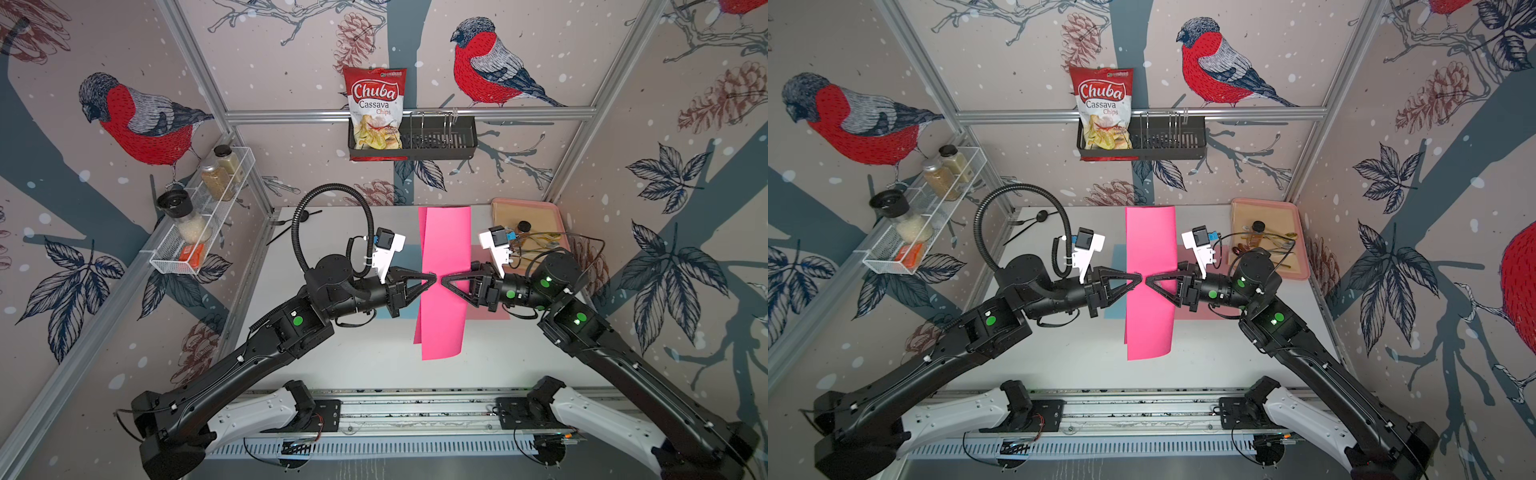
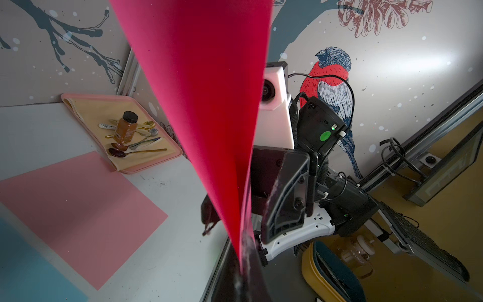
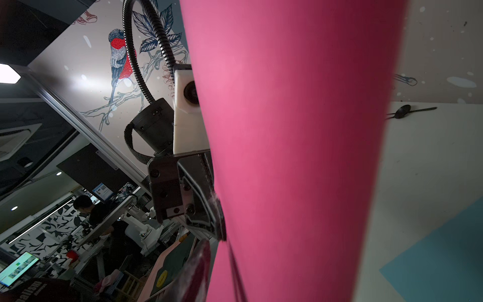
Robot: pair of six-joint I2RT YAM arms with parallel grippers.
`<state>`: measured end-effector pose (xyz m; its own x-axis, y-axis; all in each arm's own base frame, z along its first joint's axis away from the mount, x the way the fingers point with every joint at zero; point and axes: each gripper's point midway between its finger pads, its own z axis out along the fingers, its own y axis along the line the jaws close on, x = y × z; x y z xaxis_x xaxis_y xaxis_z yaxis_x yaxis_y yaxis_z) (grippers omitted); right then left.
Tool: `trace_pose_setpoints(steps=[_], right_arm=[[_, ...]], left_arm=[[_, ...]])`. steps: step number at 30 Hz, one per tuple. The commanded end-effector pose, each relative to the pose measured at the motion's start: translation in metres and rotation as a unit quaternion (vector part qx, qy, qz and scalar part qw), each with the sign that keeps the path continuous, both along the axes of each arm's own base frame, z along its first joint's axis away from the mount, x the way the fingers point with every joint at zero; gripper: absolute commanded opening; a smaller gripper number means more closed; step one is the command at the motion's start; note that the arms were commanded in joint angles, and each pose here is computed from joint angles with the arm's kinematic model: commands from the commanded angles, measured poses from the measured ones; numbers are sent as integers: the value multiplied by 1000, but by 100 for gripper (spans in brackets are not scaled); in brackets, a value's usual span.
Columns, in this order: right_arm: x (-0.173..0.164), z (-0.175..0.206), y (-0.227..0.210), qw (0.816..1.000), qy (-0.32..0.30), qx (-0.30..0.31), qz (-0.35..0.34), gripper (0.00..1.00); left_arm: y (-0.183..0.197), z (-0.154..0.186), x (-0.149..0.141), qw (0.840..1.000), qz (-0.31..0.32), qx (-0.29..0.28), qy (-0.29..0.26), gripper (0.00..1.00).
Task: Fold the rectangular paper in half along the long edge
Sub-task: Fold the paper.
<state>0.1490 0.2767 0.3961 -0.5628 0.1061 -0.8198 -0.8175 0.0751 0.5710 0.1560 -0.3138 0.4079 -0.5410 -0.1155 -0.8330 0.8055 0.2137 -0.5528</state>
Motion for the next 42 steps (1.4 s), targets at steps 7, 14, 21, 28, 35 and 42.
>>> trace_pose_setpoints(steps=[7,14,21,28,35,42], right_arm=[[-4,6,-1,1000,-19,5,3,22],[-10,10,-2,999,-21,24,20,19],[-17,12,-1,998,-19,41,42,17],[-20,14,0,997,-21,53,55,15],[-21,13,-1,997,-19,51,58,17],[-4,2,-6,1000,-12,13,14,41]], left_arm=[[1,6,0,1000,5,-2,-13,0],[0,8,-1,1000,0,-12,-8,0],[-2,12,-4,1000,-9,-20,-9,19],[-3,12,-5,1000,-16,-25,-8,16],[-2,14,-7,999,-18,-28,-11,0],[-1,14,-7,999,-17,-24,-14,0]])
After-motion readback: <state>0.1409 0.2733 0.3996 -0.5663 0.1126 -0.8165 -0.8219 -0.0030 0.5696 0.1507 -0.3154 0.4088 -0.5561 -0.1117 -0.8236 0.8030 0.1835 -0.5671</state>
